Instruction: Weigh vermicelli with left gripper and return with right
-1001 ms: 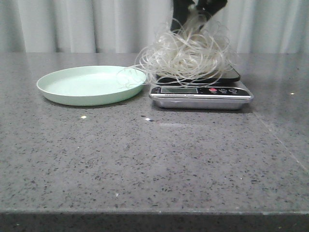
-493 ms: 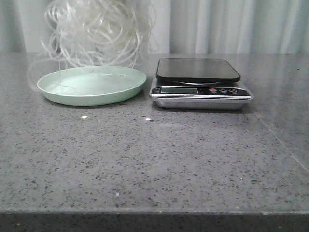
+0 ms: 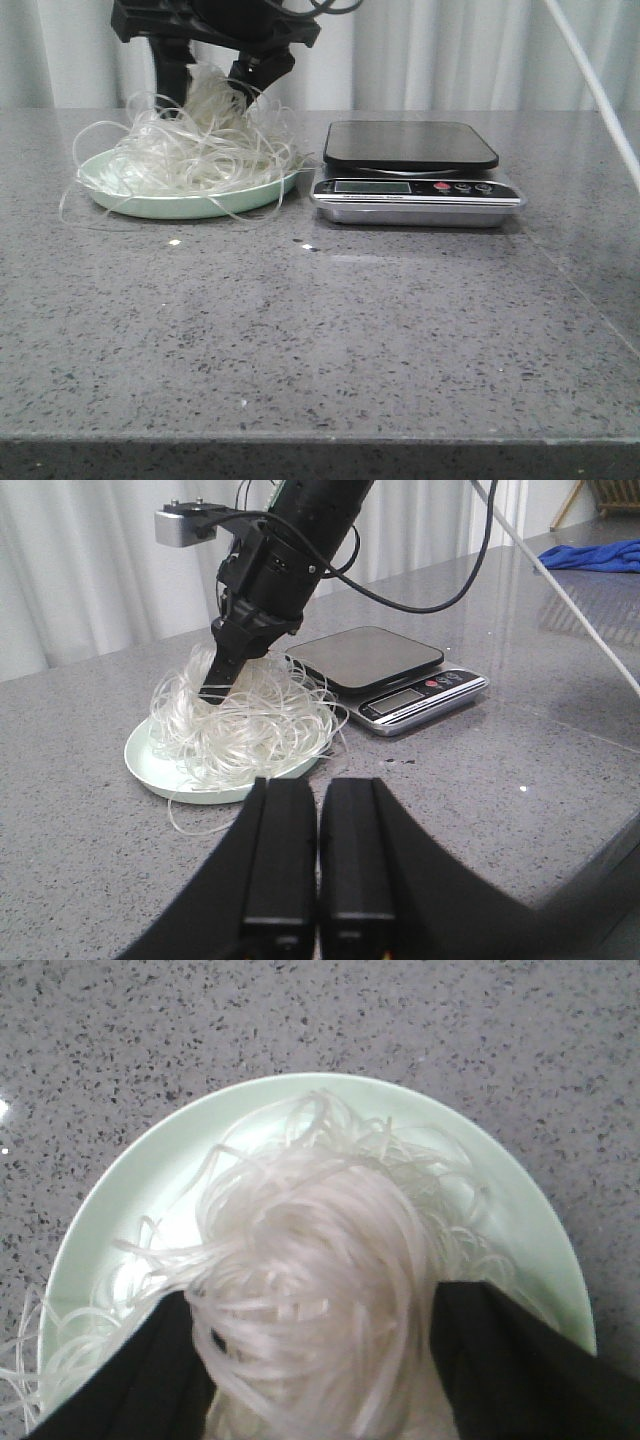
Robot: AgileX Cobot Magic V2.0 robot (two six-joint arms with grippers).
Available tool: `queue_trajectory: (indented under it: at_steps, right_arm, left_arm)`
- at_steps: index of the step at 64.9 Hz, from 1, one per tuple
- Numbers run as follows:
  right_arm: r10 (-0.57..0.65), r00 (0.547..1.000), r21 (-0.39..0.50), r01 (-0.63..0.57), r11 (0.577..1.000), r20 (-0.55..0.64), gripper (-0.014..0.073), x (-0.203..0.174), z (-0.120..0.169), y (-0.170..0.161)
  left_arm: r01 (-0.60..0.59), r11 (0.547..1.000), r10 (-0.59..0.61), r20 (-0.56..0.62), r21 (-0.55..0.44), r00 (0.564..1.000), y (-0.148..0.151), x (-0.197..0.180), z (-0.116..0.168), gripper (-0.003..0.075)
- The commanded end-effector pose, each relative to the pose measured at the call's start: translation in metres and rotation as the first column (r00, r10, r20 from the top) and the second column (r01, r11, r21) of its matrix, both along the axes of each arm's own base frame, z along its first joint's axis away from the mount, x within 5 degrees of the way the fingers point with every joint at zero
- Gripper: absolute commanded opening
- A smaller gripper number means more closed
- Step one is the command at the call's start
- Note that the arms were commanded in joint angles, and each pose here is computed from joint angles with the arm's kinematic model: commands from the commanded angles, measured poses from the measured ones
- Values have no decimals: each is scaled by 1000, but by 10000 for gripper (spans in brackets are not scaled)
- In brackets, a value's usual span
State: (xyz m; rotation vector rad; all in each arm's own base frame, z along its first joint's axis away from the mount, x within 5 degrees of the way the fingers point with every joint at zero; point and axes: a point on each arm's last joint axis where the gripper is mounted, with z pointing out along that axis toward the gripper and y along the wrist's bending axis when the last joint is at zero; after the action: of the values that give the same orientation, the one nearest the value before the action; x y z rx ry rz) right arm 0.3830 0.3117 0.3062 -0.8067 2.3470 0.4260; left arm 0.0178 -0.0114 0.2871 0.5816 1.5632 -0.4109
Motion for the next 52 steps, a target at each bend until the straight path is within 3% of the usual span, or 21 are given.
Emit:
queue_trajectory:
  at_steps: [1,15,32,40,52]
  right_arm:
    - [-10,989,88,-3,996,146,595,-10,57,-12]
    - [-50,987,60,41,997,151,588,-19,92,-49]
    - [-191,981,15,190,982,36,588,-21,120,-132]
    - [-247,967,63,243,968,66,588,-31,141,-161]
    - [-311,927,180,276,944,209,588,-70,167,-189]
  left_arm:
    - [5,997,2,90,-80,996,3,-4,15,134]
    - [5,997,2,90,-80,996,3,-4,15,134]
    - [5,997,2,90,-80,996,3,-4,15,134]
    - [5,997,2,90,-80,996,3,-4,15,134]
    - [5,997,2,91,-81,996,3,-4,16,134]
